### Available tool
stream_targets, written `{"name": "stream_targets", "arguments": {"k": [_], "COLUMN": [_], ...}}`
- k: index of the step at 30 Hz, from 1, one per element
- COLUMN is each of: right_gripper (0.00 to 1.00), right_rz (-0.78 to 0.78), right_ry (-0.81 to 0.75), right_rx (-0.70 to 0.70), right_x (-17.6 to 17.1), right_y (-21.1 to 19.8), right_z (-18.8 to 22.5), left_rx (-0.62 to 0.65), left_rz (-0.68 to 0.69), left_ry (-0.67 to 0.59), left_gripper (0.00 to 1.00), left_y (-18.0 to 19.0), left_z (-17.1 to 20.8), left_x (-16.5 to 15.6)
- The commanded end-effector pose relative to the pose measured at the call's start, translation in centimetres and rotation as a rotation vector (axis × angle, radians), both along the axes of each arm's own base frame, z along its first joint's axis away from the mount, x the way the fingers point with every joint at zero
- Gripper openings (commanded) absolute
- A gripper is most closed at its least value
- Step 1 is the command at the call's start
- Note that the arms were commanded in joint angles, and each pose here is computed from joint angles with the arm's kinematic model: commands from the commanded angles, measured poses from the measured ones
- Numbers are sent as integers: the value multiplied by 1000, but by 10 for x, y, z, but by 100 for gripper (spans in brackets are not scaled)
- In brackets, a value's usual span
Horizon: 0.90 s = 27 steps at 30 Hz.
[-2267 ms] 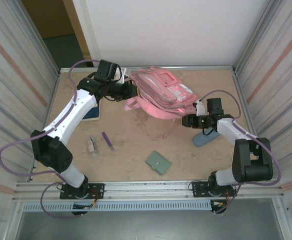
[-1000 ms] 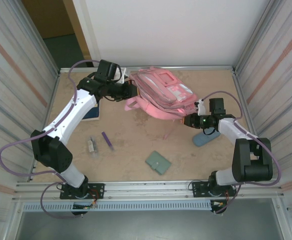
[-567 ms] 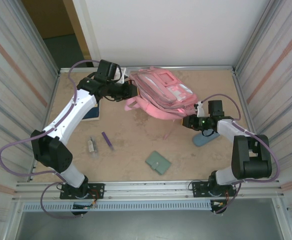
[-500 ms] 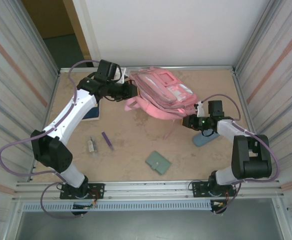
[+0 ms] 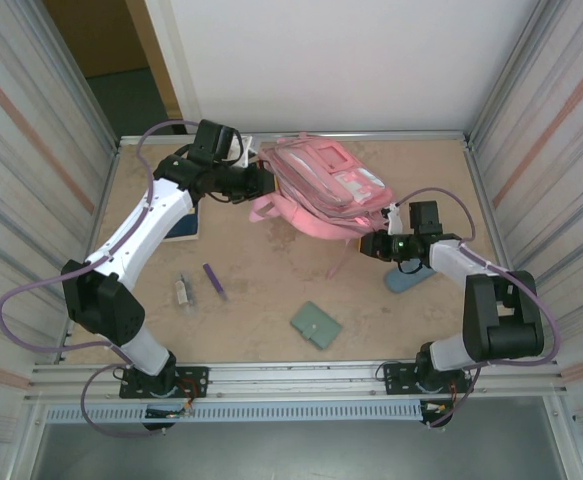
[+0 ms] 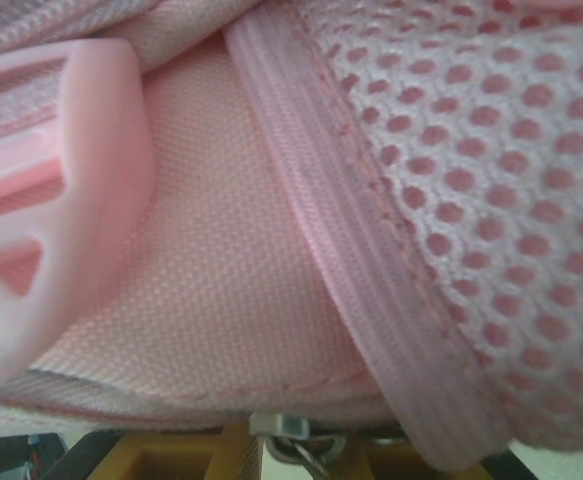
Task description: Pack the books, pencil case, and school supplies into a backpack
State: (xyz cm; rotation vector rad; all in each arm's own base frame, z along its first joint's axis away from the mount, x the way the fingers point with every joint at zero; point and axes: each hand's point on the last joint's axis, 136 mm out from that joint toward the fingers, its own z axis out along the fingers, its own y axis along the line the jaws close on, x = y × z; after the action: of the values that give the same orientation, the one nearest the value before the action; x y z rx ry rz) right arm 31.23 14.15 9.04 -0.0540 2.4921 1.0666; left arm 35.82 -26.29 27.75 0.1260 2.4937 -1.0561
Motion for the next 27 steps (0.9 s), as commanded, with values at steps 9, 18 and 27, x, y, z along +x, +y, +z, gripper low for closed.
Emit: {"name": "stream_targets", "arguments": {"k": [9,18,27], "right_gripper": [0,0,0], "right_rz": [54,182,301], "right_ry": [71,-20,-16], "right_rx": [-25,-115,-102], "right_x": [-29,-42,-33], "right_y": [11,58,112], "right_z": [4,25,33], "left_rx": [-99,-71,-28], "left_rz": [-70,-15,27], "left_ry": [-64,-53,9], "left_gripper": [0,0,0], "left_y": [-15,-14,-15], "left_z": [24,-9,-72], "left_x": [-13,-4,7]}}
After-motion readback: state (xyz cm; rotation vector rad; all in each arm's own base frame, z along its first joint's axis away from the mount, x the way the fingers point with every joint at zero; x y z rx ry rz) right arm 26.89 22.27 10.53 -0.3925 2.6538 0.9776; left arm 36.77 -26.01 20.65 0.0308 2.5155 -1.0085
